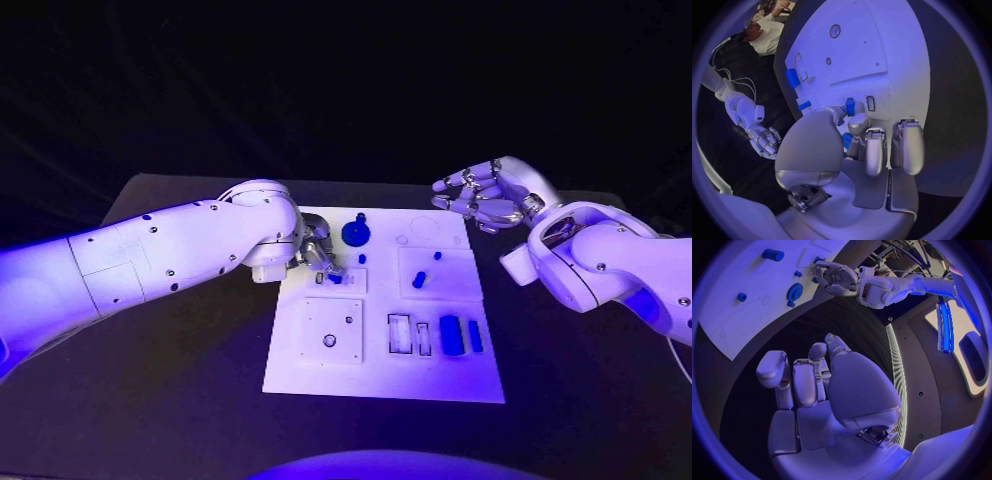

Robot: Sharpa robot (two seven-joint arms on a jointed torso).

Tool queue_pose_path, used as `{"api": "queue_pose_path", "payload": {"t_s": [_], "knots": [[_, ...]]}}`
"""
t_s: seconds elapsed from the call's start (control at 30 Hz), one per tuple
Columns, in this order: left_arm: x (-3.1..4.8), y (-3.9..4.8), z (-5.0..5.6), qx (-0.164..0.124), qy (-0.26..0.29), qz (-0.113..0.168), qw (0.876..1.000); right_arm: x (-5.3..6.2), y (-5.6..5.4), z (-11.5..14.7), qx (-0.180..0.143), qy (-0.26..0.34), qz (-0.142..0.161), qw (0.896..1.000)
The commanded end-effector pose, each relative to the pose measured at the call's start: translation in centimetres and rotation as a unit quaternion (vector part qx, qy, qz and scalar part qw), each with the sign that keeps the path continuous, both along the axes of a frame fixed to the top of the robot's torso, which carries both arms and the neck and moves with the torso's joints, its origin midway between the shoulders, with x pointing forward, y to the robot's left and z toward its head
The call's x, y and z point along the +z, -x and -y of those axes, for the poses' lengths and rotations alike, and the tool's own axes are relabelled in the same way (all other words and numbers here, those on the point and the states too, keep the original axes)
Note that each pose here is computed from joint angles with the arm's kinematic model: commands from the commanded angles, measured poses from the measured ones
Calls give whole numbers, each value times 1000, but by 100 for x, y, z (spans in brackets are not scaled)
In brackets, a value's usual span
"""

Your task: Assemble the parts on the task board

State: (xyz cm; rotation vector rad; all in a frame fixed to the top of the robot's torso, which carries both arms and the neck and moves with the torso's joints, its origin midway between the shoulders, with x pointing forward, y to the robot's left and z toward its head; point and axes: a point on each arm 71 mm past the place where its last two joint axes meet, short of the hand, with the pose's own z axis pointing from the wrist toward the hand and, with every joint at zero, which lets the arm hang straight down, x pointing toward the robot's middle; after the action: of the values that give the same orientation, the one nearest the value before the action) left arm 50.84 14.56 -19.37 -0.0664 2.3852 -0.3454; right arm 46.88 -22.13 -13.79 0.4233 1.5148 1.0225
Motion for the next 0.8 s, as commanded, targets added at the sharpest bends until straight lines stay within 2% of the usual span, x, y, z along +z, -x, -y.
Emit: {"api": "queue_pose_path", "payload": {"t_s": [0.03, 0.8], "knots": [[-81, 40, 8, -12, -13, -18, 1000, 3, 9, -12, 6, -1, 3, 1000], [-87, 30, 65, -12, -20, -19, 1000, 4, 16, -13, 7, -4, 0, 1000]]}}
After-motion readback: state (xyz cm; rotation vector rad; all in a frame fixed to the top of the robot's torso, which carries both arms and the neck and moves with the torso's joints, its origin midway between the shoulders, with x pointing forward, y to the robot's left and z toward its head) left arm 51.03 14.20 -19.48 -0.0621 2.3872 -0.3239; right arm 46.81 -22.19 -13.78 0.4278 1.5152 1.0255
